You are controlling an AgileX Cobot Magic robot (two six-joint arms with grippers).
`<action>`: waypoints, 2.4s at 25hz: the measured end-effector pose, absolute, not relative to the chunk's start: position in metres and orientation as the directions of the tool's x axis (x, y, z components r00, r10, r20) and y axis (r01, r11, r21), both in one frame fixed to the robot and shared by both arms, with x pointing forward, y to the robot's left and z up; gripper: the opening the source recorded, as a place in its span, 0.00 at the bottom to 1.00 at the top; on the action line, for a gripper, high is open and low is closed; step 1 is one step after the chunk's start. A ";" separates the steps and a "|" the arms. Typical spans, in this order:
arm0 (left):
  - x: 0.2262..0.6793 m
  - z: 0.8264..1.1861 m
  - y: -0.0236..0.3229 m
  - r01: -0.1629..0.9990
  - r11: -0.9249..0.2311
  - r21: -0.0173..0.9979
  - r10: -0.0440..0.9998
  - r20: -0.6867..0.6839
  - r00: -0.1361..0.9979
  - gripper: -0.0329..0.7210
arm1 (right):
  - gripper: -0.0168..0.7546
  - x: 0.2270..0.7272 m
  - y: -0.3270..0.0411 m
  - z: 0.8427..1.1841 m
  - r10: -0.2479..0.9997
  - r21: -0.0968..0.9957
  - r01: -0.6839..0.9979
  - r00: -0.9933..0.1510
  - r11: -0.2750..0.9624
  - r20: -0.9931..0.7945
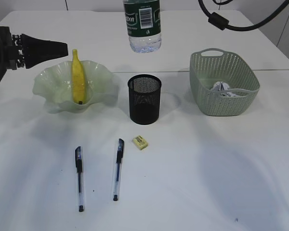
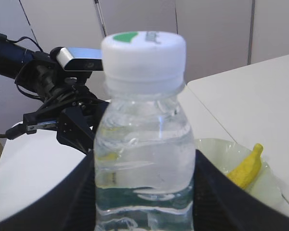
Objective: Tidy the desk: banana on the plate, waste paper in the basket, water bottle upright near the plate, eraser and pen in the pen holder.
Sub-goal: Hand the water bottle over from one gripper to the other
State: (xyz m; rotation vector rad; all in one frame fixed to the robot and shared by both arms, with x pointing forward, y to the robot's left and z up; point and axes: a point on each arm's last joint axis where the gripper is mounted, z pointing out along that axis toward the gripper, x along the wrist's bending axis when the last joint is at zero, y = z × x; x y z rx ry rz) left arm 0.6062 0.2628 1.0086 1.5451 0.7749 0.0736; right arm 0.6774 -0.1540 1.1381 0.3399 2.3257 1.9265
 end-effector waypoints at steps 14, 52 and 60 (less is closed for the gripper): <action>0.606 1.014 0.233 0.386 0.095 0.918 0.458 -0.384 0.802 0.51 | 0.51 0.677 -0.152 1.143 0.231 0.984 0.140 -0.967 0.109 0.111; 0.614 1.029 0.197 0.331 0.036 0.943 0.456 -0.310 0.834 0.82 | 0.51 0.688 -0.152 1.118 0.248 0.962 0.229 -0.950 0.147 0.189; 0.625 1.031 0.178 0.332 -0.016 0.943 0.566 -0.265 0.781 0.89 | 0.51 0.688 -0.152 1.118 0.247 0.963 0.227 -0.951 0.147 0.187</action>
